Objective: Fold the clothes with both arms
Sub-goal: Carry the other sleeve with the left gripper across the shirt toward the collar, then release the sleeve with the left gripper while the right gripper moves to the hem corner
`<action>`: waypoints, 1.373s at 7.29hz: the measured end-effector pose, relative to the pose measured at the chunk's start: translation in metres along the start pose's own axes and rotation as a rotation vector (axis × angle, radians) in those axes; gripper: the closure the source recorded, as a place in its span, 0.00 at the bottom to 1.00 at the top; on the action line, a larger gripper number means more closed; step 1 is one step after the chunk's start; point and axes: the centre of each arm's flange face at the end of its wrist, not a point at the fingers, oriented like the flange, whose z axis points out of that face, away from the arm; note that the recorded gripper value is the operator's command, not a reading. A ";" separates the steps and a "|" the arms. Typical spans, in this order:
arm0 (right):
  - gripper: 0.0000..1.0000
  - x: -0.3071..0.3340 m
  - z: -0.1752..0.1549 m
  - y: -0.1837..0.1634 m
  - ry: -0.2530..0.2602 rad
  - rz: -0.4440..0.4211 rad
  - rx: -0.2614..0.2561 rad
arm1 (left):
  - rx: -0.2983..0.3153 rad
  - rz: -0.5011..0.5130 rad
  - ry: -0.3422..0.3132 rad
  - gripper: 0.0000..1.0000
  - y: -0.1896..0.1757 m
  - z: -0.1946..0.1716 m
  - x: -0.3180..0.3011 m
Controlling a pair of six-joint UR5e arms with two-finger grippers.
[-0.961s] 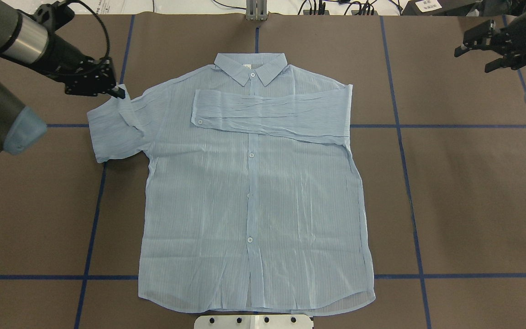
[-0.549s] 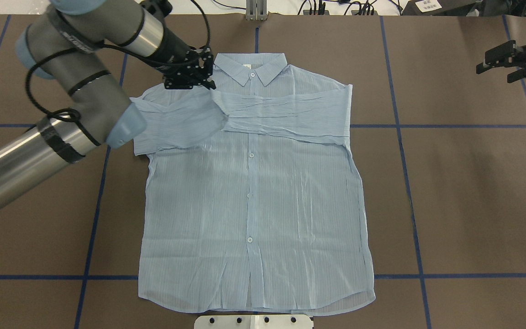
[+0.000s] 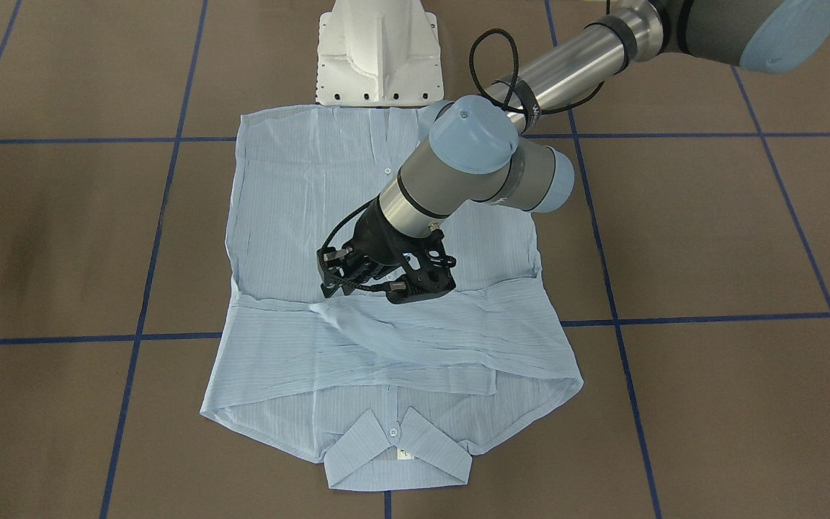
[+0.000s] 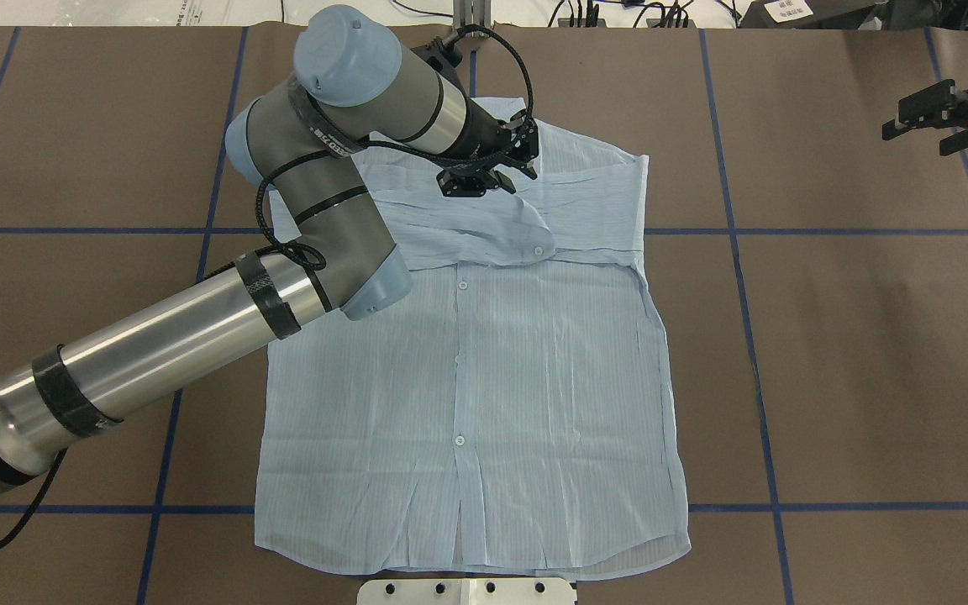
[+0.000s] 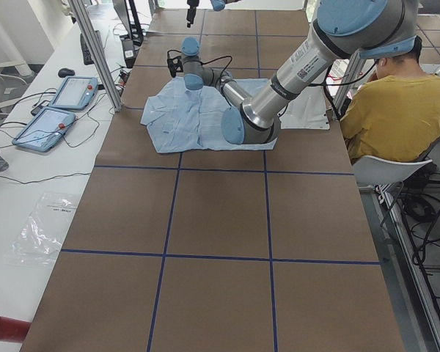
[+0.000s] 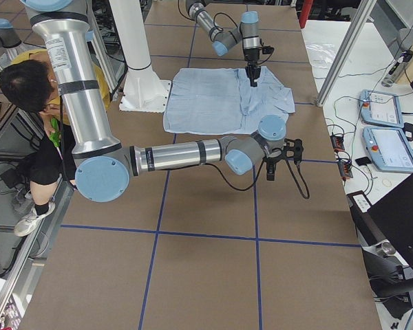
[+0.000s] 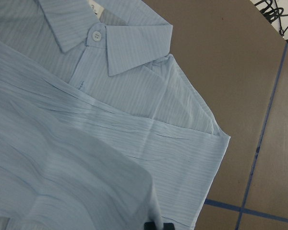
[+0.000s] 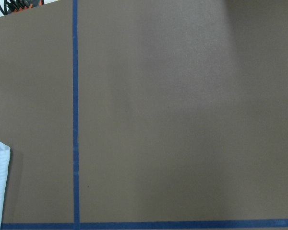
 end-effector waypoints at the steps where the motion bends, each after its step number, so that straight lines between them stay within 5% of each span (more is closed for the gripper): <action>1: 0.00 -0.003 0.003 0.001 0.003 0.001 0.001 | 0.000 0.007 0.013 0.01 0.010 0.005 0.004; 3: 0.00 -0.028 0.019 0.012 0.008 0.026 -0.005 | -0.011 0.005 0.051 0.01 0.028 -0.010 0.009; 5: 0.00 -0.091 0.062 0.067 0.041 0.137 0.003 | -0.022 0.008 0.069 0.03 0.037 -0.038 -0.028; 8: 0.02 -0.202 0.106 0.207 0.066 0.325 -0.029 | 0.003 0.013 0.041 0.06 0.025 -0.059 -0.089; 10: 0.07 -0.273 0.104 0.323 0.189 0.388 -0.046 | 0.027 0.054 0.014 0.06 0.007 -0.064 -0.115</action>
